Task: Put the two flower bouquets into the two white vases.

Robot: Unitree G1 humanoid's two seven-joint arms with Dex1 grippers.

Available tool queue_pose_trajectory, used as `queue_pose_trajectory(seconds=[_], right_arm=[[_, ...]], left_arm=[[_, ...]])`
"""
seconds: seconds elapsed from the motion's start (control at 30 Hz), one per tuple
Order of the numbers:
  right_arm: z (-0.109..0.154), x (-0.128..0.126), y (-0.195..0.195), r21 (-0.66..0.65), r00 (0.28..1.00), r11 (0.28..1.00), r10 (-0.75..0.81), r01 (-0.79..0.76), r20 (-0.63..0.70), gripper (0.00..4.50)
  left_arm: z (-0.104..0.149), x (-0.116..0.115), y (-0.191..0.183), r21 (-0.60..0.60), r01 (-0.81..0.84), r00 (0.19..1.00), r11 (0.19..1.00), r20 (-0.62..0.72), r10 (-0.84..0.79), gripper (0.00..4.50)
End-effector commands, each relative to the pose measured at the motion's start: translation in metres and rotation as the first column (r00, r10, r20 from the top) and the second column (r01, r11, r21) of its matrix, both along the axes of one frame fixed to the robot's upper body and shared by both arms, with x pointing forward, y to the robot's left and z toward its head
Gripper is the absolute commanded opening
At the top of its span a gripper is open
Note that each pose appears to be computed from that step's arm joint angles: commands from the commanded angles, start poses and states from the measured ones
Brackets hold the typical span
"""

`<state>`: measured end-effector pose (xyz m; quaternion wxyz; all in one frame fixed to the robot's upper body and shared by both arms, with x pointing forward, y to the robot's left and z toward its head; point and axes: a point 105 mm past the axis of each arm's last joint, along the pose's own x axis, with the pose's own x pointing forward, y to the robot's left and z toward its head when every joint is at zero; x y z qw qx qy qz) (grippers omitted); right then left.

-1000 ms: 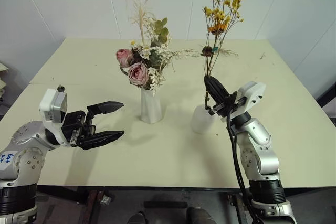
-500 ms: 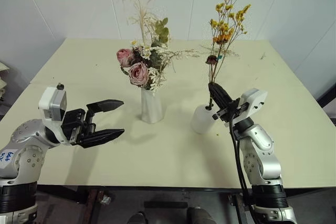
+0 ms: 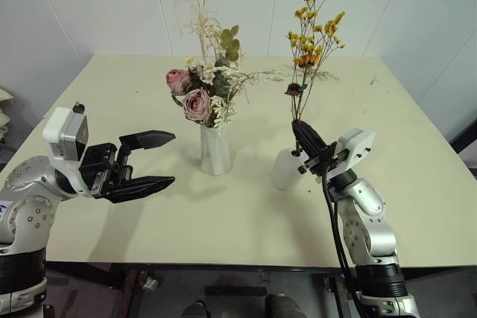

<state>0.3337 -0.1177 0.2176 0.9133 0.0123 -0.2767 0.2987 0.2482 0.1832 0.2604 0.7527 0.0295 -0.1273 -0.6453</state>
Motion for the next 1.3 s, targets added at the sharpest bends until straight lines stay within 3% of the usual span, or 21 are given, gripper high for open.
queue_pose_trajectory(seconds=[0.03, 0.5, 0.6, 0.97, 1.3], right_arm=[[-0.001, -0.002, 0.003, -0.013, 1.0, 1.0, 0.007, -0.007, 0.001, 0.05], [0.006, -0.004, -0.001, -0.047, 0.999, 0.999, -0.014, 0.016, 0.028, 0.05], [0.018, -0.006, 0.002, -0.044, 0.998, 0.999, -0.009, 0.012, 0.059, 0.05], [0.016, -0.005, -0.007, -0.038, 0.998, 0.998, -0.048, 0.05, 0.052, 0.05], [-0.006, 0.0, -0.016, -0.044, 0.997, 0.996, -0.077, 0.077, -0.004, 0.05]], left_arm=[[0.009, -0.004, -0.001, 0.009, 0.008, 0.999, 1.0, 0.039, -0.008, 4.5], [0.012, -0.002, -0.003, -0.027, 0.017, 0.999, 0.999, 0.046, -0.016, 4.5], [0.011, -0.001, -0.003, -0.023, 0.014, 0.999, 1.0, 0.042, -0.013, 4.5], [0.009, 0.0, -0.005, -0.022, 0.017, 0.999, 1.0, 0.039, -0.016, 4.5], [0.008, 0.001, -0.007, -0.026, 0.025, 0.999, 0.999, 0.036, -0.024, 4.5]])
